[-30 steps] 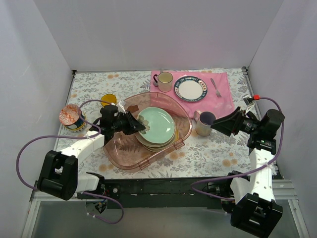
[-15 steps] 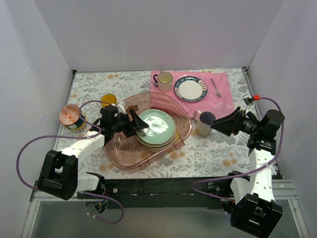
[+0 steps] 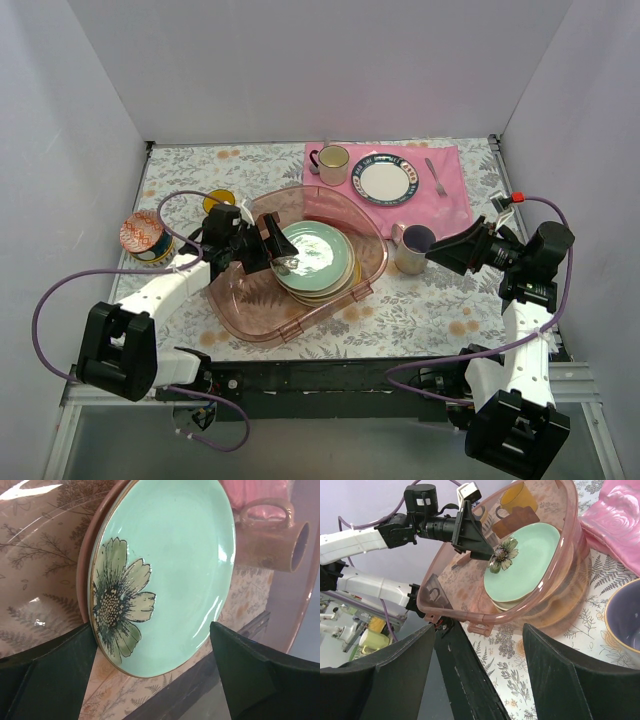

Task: Place the mixed dishes into the plastic bin
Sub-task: Place the plate in the plastic bin.

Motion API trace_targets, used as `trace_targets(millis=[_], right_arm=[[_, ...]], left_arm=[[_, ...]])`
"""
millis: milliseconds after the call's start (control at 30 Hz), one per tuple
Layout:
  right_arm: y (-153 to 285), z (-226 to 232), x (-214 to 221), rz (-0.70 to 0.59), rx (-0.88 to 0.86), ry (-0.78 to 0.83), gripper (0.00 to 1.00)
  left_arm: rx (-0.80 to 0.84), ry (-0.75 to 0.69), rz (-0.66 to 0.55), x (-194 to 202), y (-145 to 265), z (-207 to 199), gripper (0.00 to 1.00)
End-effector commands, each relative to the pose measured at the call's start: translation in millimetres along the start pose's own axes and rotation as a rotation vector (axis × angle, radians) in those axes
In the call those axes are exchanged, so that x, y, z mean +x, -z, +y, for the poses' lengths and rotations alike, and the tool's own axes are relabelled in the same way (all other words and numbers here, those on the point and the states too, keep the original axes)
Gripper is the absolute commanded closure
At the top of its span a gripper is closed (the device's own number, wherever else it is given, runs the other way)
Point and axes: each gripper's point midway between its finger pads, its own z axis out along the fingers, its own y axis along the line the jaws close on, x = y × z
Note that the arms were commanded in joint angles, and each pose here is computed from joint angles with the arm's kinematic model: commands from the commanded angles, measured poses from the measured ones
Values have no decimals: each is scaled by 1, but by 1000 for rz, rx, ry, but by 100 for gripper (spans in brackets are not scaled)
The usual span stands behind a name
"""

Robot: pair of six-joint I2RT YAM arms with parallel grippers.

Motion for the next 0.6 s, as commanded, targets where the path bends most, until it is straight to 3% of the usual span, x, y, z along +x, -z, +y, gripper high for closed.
trace_targets(millis=[0,567], right_arm=[[1,4,-3,-4,-6,56,21],[1,0,-6,0,-13,87,21]], left_arm=[[-51,-66,-13,-10,3,1,9],[-142,-175,-131,-42,34,-10,8]])
